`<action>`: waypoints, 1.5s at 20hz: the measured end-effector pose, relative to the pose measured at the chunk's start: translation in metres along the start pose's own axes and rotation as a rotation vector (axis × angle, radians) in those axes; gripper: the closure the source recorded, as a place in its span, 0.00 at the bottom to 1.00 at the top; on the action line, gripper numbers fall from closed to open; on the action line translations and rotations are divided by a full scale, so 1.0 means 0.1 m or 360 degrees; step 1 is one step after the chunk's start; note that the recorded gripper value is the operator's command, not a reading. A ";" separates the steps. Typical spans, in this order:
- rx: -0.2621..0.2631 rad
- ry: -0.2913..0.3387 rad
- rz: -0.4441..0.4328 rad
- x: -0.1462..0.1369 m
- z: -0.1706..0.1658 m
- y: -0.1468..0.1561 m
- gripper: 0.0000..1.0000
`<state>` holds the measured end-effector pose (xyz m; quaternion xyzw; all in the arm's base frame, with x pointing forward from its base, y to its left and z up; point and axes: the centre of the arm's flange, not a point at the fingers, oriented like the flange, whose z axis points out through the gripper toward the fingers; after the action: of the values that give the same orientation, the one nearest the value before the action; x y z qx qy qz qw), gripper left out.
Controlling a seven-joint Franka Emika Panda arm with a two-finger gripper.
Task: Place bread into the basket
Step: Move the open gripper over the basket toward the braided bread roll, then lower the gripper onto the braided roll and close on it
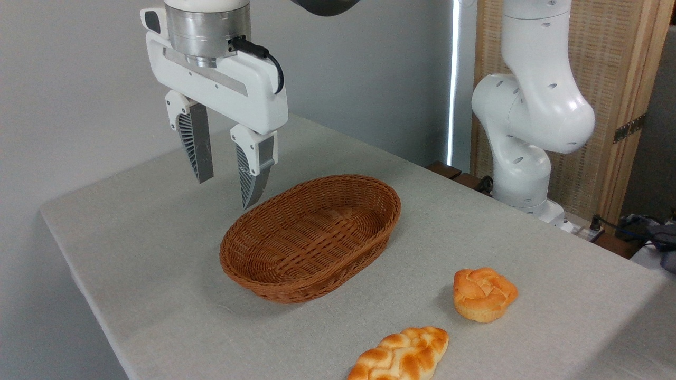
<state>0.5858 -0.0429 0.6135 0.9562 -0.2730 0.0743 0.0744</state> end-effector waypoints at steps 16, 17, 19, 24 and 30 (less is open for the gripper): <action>0.0155 -0.0018 0.0119 -1.09 0.33 -0.01 0.00; 0.0158 -0.0034 0.0156 -1.22 0.39 -0.06 0.00; 0.0152 -0.0055 0.0197 -1.45 0.45 -0.22 0.00; 0.0222 -0.0130 0.0340 -1.96 0.40 -0.77 0.00; 0.0226 -0.0216 0.0424 -2.06 0.93 -1.20 0.00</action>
<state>0.4858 0.1460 0.4724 0.9172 -0.3960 0.0379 -0.0223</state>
